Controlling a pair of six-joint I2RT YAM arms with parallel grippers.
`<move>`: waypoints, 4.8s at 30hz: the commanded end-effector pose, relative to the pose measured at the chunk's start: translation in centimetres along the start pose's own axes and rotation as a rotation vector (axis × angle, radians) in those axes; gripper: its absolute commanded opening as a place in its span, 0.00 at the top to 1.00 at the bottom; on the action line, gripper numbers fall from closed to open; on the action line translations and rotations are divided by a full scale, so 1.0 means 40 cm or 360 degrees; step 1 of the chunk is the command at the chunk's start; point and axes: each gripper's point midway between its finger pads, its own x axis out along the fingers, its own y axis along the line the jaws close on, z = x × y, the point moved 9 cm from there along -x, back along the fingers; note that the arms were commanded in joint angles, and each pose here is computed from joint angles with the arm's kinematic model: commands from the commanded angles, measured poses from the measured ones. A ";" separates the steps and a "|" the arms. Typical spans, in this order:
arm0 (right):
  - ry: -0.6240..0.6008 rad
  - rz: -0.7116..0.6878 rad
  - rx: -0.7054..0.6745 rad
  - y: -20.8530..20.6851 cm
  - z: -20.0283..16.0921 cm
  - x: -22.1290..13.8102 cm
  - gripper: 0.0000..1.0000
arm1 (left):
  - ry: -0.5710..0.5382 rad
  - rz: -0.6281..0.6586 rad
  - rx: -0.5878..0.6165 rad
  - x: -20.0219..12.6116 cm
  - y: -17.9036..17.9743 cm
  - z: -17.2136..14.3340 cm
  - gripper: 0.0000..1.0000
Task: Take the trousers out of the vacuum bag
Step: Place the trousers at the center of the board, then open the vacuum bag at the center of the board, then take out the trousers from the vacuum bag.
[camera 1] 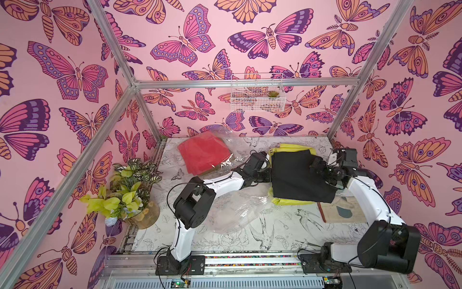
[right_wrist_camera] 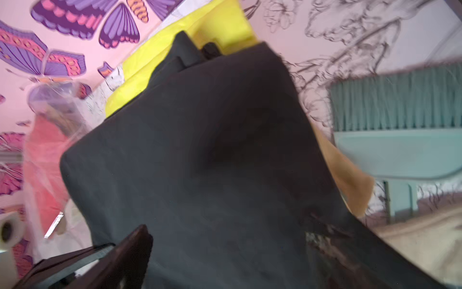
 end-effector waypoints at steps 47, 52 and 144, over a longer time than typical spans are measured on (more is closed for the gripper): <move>0.0106 0.0161 -0.0598 0.241 -0.160 -0.073 0.01 | 0.0302 0.1012 0.0906 -0.349 0.046 -0.382 0.00; 0.0096 0.0339 -0.0521 0.213 -0.231 -0.138 0.01 | 0.0371 0.1072 0.0917 -0.318 0.060 -0.414 0.01; 0.0230 0.1051 0.0477 0.793 -0.624 0.459 0.61 | 0.0063 -0.0398 0.0049 -0.652 -0.023 -0.044 1.00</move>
